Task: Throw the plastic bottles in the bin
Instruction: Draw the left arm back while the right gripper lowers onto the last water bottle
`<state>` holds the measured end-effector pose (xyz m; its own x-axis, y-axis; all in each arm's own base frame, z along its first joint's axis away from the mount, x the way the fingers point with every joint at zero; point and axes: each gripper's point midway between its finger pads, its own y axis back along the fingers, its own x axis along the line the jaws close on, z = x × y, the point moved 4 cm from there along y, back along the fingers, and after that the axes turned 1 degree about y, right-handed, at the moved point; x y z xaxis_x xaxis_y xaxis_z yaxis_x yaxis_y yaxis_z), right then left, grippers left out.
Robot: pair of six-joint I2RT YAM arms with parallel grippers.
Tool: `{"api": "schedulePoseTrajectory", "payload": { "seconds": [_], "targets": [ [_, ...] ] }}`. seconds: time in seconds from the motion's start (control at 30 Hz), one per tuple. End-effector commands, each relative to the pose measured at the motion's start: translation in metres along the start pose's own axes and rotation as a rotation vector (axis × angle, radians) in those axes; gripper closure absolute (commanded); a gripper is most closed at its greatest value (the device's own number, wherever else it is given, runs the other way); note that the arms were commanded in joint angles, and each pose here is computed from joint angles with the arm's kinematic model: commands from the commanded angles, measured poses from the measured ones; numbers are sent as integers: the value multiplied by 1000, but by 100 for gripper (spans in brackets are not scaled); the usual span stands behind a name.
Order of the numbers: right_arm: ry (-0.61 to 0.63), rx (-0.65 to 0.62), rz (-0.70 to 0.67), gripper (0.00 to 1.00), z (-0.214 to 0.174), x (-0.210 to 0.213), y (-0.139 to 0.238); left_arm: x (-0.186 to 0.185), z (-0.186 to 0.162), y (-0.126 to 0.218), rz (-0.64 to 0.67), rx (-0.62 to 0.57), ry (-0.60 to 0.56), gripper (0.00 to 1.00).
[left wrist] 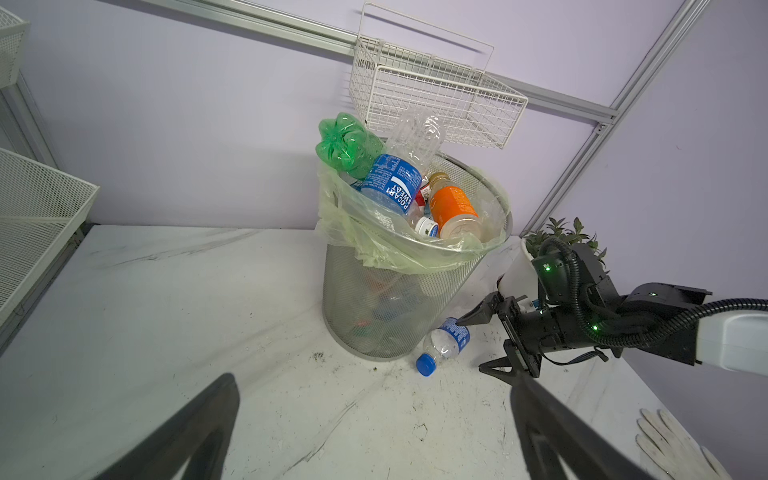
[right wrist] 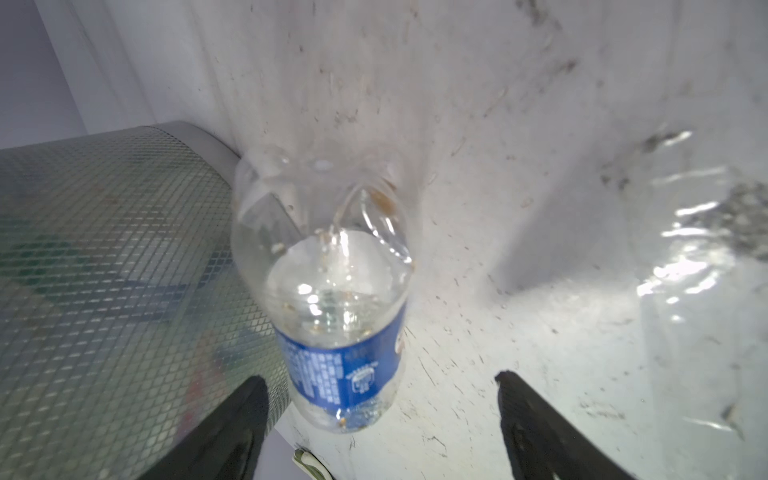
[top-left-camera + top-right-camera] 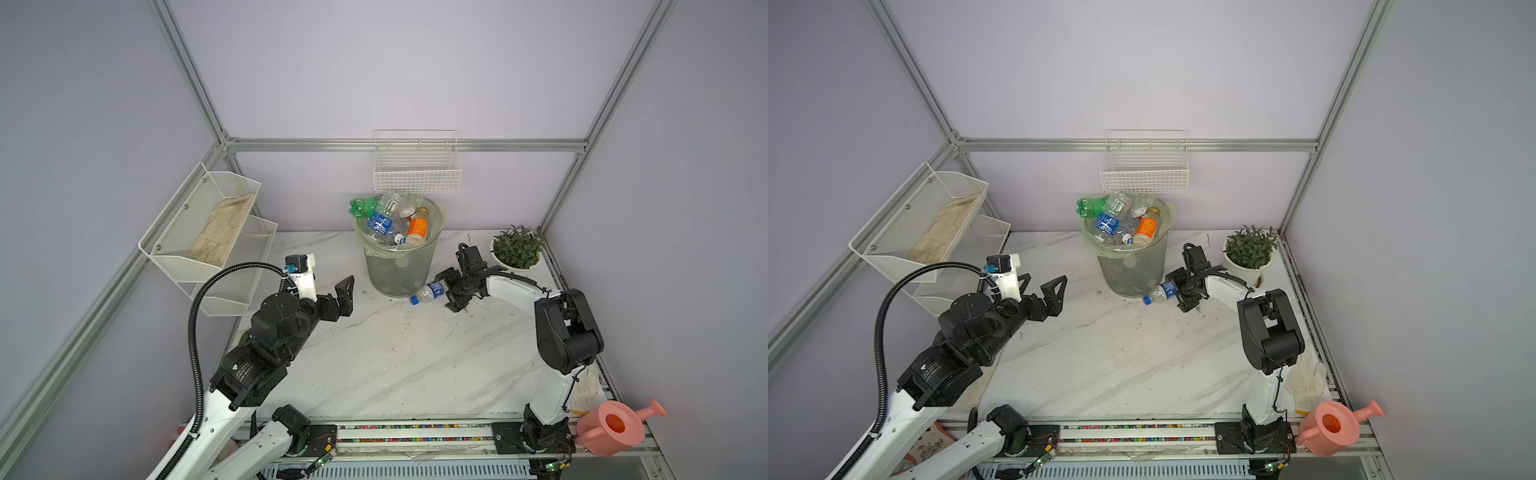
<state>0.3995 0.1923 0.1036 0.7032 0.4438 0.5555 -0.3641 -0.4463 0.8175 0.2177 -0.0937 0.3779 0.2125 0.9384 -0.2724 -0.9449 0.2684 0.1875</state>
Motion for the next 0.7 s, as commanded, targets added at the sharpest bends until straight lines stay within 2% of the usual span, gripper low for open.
{"api": "schedulePoseTrajectory", "payload": {
  "seconds": [0.0, 0.3, 0.43, 0.57, 0.67],
  "targets": [
    [-34, -2, -18, 12, 3, 7, -10, 3, -9, -2, 13, 10, 0, 0],
    [-12, -79, -125, 15, 15, -4, -16, 8, -8, 2, 33, 1, -9, 0],
    [12, -147, -180, 27, 26, -8, -17, 7, -8, 1, 29, 4, -10, 0],
    [53, -117, -228, 42, 26, -16, -31, 6, -8, 0, 30, 4, -11, 0],
    [60, -90, -238, 43, 22, -23, -37, 7, -8, 1, 36, 2, -12, 0]
  ]
}}
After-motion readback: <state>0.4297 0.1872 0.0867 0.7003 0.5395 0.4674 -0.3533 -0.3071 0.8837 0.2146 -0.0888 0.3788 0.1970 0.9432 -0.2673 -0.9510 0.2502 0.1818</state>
